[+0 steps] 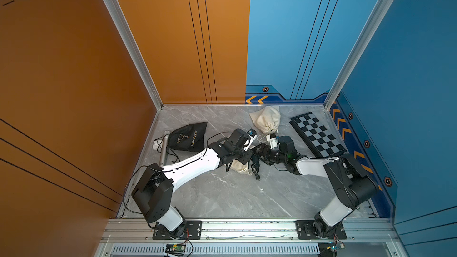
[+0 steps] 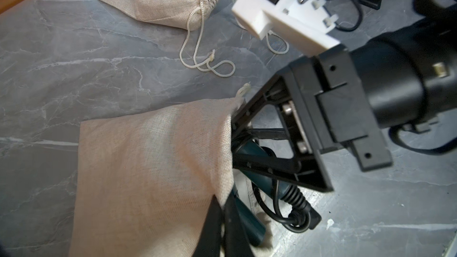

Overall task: Pack away hair dryers
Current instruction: Place the hair dryer in the drawstring bag.

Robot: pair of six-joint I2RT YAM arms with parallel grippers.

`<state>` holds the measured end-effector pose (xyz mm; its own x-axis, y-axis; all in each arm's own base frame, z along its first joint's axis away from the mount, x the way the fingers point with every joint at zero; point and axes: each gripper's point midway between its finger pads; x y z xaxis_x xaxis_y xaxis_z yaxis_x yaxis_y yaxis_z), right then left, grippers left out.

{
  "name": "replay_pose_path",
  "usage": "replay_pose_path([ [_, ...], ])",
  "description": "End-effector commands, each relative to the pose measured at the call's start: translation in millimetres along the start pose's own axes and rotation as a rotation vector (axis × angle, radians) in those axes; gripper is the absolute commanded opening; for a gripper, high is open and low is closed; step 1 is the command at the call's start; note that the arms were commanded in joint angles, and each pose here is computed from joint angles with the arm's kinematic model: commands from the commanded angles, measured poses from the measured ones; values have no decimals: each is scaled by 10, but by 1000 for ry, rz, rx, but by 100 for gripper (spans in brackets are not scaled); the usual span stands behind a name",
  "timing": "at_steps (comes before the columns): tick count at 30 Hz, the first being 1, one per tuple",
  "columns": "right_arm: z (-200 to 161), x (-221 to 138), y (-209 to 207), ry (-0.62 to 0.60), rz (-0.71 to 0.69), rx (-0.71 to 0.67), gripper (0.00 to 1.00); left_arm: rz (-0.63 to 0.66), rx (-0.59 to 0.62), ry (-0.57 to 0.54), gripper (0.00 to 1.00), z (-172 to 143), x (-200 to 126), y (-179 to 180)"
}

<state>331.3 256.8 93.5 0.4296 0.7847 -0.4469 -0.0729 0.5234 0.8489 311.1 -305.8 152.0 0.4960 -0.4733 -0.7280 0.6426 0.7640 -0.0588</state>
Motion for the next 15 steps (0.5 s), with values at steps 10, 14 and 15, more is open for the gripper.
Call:
replay_pose_path([
  [10,-231,-269,-245,-71,-96,43,66,21,-59,-50,0,139,78,68],
  [14,-411,-300,-215,-48,-92,44,62,24,-62,-54,0,149,70,72],
  [15,-453,-306,-210,-44,-92,42,62,26,-62,-54,0,148,72,77],
])
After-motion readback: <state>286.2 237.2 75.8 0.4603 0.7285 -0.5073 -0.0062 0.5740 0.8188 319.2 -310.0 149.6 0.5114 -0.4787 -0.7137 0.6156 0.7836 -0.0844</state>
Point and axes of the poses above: each gripper's point midway between its finger pads, its own x axis out along the fingers, its own y axis along the line the jaws close on, z = x × y, and after that the axes turned 2 degrees about -x, right-handed
